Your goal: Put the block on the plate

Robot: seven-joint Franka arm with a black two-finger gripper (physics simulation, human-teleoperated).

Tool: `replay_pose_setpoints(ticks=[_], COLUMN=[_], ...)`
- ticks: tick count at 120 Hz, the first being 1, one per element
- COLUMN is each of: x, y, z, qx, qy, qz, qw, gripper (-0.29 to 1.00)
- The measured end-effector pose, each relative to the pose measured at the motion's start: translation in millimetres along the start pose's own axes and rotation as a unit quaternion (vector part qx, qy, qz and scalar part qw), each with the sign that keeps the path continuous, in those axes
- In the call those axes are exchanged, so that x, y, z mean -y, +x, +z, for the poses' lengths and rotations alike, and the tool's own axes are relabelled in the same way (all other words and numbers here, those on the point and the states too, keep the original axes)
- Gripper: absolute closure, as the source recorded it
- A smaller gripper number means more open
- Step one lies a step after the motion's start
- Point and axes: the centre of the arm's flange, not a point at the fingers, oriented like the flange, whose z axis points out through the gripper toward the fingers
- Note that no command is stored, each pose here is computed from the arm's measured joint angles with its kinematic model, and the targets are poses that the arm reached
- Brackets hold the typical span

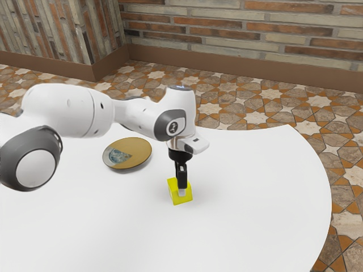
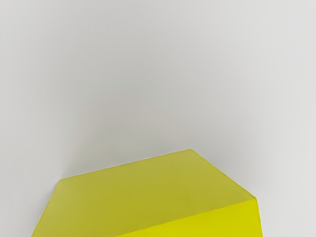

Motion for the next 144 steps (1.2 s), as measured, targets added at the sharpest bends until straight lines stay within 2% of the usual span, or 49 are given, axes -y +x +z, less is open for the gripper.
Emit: replay_pose_setpoints(ticks=[28, 52, 80, 91, 120, 144], x=[3, 4, 5, 4, -2, -12], y=[2, 3, 1, 1, -3, -16], z=[18, 20, 14, 2, -41, -108], qx=[0.003, 0.0, -0.004, -0.009, -0.024, -0.046], qy=[-0.005, -0.007, -0.004, 0.001, 0.02, 0.05], qz=[0.012, 0.017, 0.021, 0.024, 0.029, 0.031], qw=[1.0, 1.0, 1.0, 1.0, 0.999, 0.997], gripper=[0.01, 0.15, 0.22, 0.26, 0.28, 0.28])
